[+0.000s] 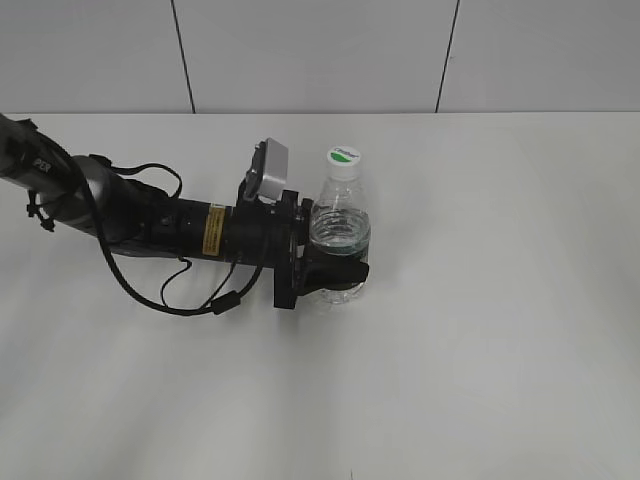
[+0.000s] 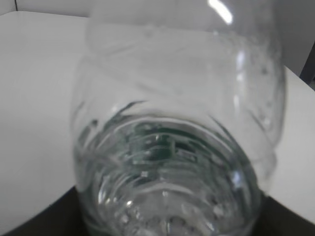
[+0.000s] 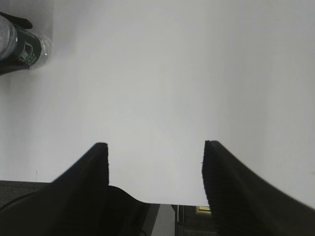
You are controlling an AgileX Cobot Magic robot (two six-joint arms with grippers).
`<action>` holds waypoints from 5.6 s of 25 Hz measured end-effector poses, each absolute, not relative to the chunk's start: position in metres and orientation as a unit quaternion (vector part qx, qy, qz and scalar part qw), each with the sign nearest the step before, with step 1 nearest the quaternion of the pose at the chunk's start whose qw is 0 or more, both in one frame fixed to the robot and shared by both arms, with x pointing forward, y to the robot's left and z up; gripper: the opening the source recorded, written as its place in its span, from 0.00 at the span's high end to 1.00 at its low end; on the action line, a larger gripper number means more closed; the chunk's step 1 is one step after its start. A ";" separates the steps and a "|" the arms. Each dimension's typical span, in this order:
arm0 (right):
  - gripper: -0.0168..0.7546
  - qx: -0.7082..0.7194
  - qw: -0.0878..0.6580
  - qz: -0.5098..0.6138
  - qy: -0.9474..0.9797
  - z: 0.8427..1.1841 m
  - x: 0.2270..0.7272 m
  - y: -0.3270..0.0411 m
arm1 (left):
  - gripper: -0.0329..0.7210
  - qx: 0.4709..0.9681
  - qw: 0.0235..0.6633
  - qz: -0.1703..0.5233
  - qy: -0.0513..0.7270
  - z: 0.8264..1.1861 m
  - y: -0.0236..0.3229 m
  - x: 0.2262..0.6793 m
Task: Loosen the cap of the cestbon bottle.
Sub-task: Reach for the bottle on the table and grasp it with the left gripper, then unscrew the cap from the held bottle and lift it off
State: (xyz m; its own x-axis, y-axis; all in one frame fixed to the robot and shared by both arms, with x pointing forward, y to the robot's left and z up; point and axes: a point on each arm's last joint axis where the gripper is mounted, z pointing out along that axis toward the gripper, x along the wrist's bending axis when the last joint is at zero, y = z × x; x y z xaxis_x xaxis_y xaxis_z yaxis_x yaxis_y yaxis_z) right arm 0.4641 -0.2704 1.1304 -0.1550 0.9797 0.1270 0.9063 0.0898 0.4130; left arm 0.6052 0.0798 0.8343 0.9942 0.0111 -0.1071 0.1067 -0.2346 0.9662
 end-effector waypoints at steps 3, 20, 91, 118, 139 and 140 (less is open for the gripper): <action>0.38 0.650 0.085 0.200 0.729 1.133 0.489 -0.269 | 0.41 0.784 0.618 -0.038 0.037 0.835 0.079 0.605; 0.27 0.608 0.077 0.220 0.759 1.141 0.573 -0.177 | 0.41 0.785 0.617 -0.033 0.031 0.835 0.078 0.605; 0.37 0.639 -0.061 0.152 0.752 1.045 0.596 -0.052 | 0.41 0.802 0.597 0.001 0.021 0.833 0.071 0.606; 0.51 0.628 -0.056 0.152 0.761 1.043 0.598 -0.050 | 0.41 0.804 0.594 0.003 0.021 0.833 0.071 0.607; 0.45 0.604 -0.047 0.147 0.782 1.040 0.596 -0.046 | 0.41 0.804 0.594 0.004 0.022 0.833 0.071 0.607; 0.45 0.604 -0.047 0.146 0.782 1.040 0.596 -0.046 | 0.41 0.804 0.594 0.004 0.022 0.833 0.071 0.607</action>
